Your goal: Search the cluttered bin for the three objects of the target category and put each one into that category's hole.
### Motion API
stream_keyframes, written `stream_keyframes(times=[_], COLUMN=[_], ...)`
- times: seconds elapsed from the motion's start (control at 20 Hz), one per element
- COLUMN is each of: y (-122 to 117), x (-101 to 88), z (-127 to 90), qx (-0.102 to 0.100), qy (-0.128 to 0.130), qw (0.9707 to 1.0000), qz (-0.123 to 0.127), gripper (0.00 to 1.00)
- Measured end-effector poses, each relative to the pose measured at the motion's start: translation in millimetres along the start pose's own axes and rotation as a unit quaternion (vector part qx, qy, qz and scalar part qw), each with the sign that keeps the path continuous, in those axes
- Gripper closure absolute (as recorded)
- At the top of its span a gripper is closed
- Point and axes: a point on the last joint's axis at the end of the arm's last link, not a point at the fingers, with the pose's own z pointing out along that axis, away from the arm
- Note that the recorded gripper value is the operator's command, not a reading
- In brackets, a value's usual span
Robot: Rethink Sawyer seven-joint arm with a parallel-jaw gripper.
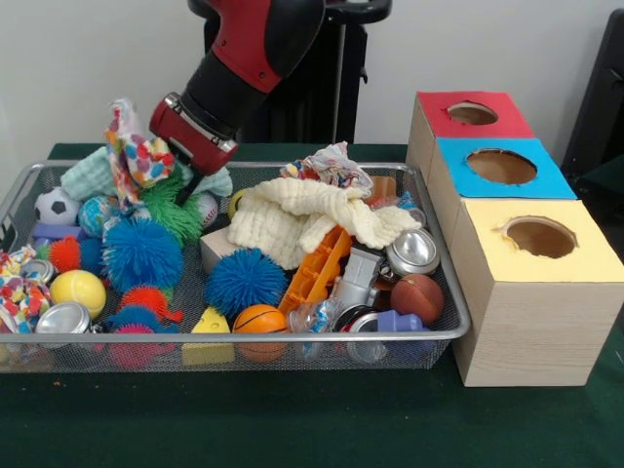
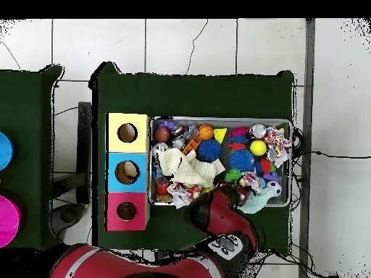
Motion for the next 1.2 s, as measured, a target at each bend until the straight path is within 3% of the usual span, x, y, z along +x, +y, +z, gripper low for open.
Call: stream_keyframes(times=[0.3, 0.6, 0.65, 0.75, 0.85, 1.05, 1.2], y=[-16, -23, -20, -16, -13, -4, -2], x=[2.7, 1.9, 0.2, -0.1, 0.2, -3.5, -7.9], z=[9, 19, 22, 24, 25, 30, 33], qx=[-0.006, -0.043, -0.060, -0.076, -0.085, -0.111, -0.117], qy=[-0.032, -0.067, -0.081, -0.091, -0.097, -0.116, -0.125], qw=[0.9991, 0.9949, 0.9918, 0.9883, 0.9861, 0.9770, 0.9733], qz=[-0.028, -0.062, -0.078, -0.096, -0.105, -0.141, -0.153], gripper=[0.00, 0.00, 0.00, 0.00, 0.00, 0.00, 0.00])
